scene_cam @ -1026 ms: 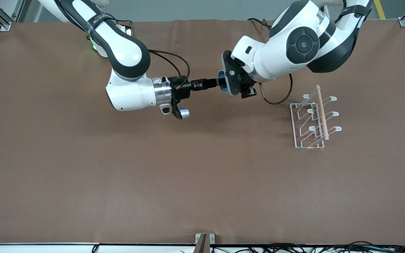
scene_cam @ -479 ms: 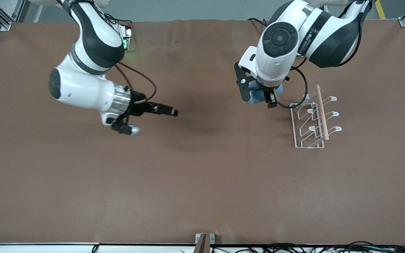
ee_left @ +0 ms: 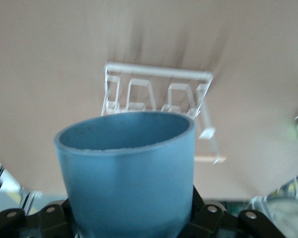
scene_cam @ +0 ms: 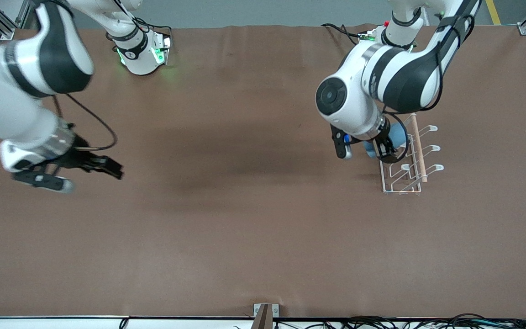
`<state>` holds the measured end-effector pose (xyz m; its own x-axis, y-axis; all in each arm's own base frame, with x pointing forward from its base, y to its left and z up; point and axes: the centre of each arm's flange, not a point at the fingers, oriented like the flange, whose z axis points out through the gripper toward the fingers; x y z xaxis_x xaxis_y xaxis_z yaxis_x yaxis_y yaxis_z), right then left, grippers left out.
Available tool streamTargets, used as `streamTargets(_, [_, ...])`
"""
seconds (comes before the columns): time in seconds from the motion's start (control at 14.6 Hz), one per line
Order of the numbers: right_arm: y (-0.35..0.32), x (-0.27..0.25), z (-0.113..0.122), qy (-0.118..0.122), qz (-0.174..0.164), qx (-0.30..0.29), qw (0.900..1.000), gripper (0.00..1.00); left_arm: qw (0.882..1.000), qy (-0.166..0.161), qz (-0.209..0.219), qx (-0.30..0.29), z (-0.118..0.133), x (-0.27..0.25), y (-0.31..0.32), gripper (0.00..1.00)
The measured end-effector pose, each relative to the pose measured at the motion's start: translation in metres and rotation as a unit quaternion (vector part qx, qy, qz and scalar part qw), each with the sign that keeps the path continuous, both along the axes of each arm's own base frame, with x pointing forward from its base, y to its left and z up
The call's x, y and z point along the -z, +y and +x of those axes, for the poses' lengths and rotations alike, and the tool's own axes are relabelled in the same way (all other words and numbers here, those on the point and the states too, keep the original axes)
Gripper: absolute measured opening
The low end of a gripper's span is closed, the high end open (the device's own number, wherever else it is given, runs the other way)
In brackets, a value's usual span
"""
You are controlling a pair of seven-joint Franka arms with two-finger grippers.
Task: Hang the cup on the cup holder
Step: 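Open the right gripper and withdraw while the left gripper carries the cup, then lower the cup onto a rack hook with the left gripper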
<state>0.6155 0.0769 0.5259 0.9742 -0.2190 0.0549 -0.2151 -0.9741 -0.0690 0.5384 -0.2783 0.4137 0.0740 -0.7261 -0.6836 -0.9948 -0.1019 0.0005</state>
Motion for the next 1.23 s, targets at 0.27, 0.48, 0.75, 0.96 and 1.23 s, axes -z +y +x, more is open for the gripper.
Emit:
streamTargets(0.27, [-0.087,-0.060,-0.024,-0.007,-0.023,-0.036,0.999,1.00,0.993,-0.001,0.113,0.045,0.013,0.056,0.020,0.76])
streamTargets(0.48, [-0.124,-0.094,-0.053,-0.002,-0.027,-0.046,0.999,1.00,0.979,0.015,0.193,0.070,0.014,0.098,0.034,0.76])
streamTargets(0.75, [-0.121,-0.124,-0.066,-0.013,-0.029,-0.053,0.998,1.00,0.960,0.037,0.257,0.104,0.006,0.145,0.044,0.76])
streamTargets(0.96, [-0.115,-0.136,-0.068,-0.018,-0.030,-0.059,0.998,1.00,0.946,0.041,0.296,0.124,-0.001,0.161,0.047,0.76])
streamTargets(1.23, [-0.112,-0.133,-0.070,-0.002,-0.029,-0.062,0.998,1.00,0.935,0.063,0.316,0.145,-0.006,0.201,0.053,0.76])
